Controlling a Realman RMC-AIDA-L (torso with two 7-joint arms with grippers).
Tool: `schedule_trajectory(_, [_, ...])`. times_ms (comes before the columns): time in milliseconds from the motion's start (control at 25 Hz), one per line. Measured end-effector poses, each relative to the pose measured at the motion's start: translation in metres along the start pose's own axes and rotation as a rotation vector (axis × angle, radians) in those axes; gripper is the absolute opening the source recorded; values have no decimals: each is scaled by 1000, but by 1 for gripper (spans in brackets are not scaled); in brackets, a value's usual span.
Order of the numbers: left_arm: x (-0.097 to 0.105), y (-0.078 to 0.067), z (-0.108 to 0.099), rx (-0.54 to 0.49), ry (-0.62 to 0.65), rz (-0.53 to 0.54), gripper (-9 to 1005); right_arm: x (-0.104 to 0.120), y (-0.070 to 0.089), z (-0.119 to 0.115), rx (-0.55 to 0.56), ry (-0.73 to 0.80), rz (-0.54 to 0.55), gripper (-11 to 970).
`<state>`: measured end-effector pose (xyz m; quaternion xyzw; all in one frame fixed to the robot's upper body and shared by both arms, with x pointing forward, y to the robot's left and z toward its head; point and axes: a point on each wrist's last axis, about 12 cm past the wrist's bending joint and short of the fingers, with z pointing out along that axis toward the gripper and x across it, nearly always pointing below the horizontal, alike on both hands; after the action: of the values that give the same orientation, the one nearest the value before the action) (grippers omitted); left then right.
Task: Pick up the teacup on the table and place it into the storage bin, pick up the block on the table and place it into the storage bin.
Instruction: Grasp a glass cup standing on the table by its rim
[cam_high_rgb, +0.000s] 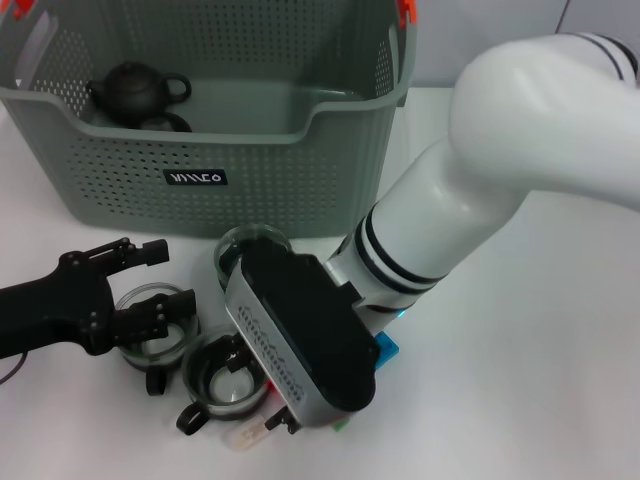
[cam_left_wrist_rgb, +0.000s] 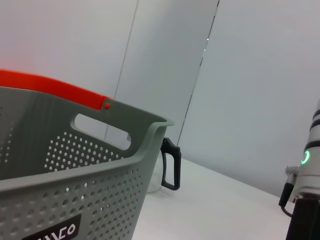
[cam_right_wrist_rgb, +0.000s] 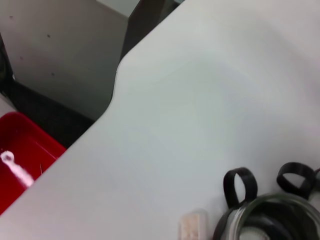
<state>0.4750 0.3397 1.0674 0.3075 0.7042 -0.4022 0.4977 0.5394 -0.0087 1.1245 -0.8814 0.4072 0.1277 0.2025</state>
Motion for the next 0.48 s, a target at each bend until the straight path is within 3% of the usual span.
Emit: schedule_trajectory(480, [1, 1, 0, -10, 4, 0, 841, 0, 3, 8, 5, 20, -27, 718])
